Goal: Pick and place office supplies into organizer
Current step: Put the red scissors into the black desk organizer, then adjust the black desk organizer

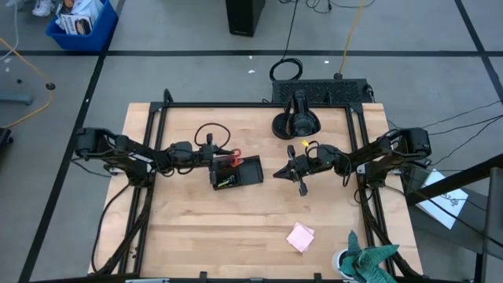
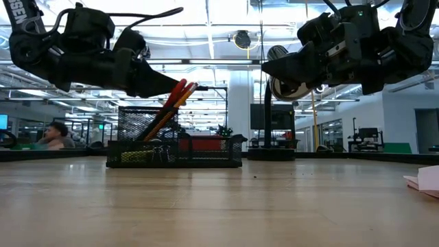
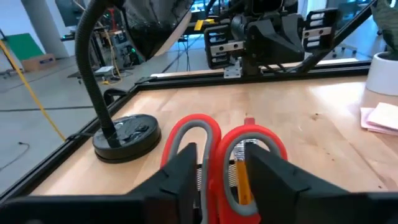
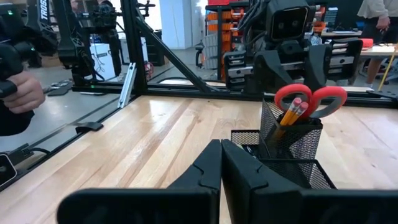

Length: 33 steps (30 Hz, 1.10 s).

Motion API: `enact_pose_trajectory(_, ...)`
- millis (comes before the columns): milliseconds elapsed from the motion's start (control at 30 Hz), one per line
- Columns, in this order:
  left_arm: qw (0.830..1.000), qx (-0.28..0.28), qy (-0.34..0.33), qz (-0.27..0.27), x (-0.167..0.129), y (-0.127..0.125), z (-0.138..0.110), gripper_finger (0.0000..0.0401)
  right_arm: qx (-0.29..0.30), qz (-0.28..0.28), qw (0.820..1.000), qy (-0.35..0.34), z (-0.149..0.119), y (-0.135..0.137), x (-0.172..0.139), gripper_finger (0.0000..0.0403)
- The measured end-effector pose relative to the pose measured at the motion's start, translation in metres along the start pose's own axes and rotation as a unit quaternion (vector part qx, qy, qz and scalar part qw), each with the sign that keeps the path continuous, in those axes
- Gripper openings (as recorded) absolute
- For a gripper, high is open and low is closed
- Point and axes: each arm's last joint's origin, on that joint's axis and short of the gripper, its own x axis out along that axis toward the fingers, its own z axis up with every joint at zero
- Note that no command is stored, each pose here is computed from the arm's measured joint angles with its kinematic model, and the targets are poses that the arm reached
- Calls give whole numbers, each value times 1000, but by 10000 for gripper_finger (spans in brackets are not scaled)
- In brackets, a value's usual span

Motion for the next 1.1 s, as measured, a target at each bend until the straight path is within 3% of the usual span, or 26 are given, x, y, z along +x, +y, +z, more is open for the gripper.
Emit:
enact_pose_trajectory(300, 999, 34, -25, 29, -4, 2, 10, 211, 0, 0, 1000, 0, 0, 0, 0, 4)
enact_pose_trajectory(533, 992, 49, -96, 60, -22, 0, 44, 218, 0, 1, 1000, 0, 0, 0, 0, 4)
enact_pose_trajectory(700, 996, 52, -57, 51, -34, -18, 49, 213, 2, 1, 1000, 6, -1, 0, 0, 4)
enact_pose_trajectory(867, 1000, 19, 18, -13, -43, -64, 35, 157, 8, 1, 1000, 23, -5, 0, 0, 4)
enact_pose_trajectory(1100, 993, -20, 111, -38, -51, -115, 2, 18, 12, 1, 1000, 27, -5, 0, 0, 4)
